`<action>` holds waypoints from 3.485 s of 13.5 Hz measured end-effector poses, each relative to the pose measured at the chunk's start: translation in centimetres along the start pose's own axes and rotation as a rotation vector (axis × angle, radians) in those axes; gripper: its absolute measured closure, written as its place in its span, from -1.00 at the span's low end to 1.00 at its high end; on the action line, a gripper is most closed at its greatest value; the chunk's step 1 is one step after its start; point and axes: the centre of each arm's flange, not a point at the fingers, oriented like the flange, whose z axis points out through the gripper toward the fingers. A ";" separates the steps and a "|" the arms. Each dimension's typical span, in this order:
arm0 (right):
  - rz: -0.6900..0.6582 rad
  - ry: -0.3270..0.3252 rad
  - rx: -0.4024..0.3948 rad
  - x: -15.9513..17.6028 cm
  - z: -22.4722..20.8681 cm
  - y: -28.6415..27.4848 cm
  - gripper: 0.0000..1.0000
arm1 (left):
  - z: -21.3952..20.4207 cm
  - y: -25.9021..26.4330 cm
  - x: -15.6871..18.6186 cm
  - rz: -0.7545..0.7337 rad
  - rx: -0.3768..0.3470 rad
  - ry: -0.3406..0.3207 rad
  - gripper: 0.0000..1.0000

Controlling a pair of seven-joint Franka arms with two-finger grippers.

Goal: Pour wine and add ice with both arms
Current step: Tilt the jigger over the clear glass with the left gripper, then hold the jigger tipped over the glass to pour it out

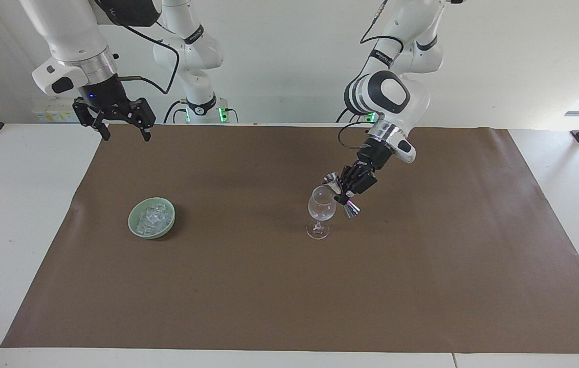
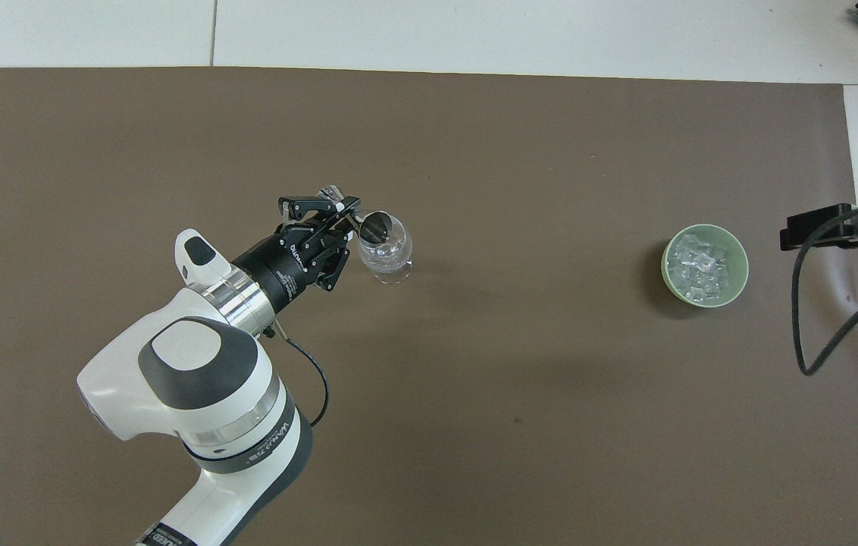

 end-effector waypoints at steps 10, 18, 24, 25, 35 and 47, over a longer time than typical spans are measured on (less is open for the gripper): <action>0.000 0.000 0.000 0.0 0.0 0.0 -1.00 | 0.0 0.1 0.4 0.127 0.008 0.019 0.59; 0.000 -0.018 0.000 -0.1 0.6 0.0 -1.00 | 0.5 -0.2 0.0 0.206 0.019 0.026 0.59; -0.001 -0.018 0.000 -0.1 0.6 0.0 -1.00 | 0.5 -0.2 0.1 0.285 0.020 0.031 0.59; -0.001 -0.018 0.000 -0.2 0.6 0.0 -1.00 | 0.4 -0.2 0.2 0.297 0.021 0.037 0.59; -0.002 -0.018 0.000 -0.2 0.6 -0.1 -1.00 | 0.9 0.5 0.0 0.367 0.021 0.074 0.59; -0.003 -0.018 0.000 -0.2 0.6 -0.2 -1.00 | 1.3 0.9 -0.6 0.491 0.038 0.083 0.59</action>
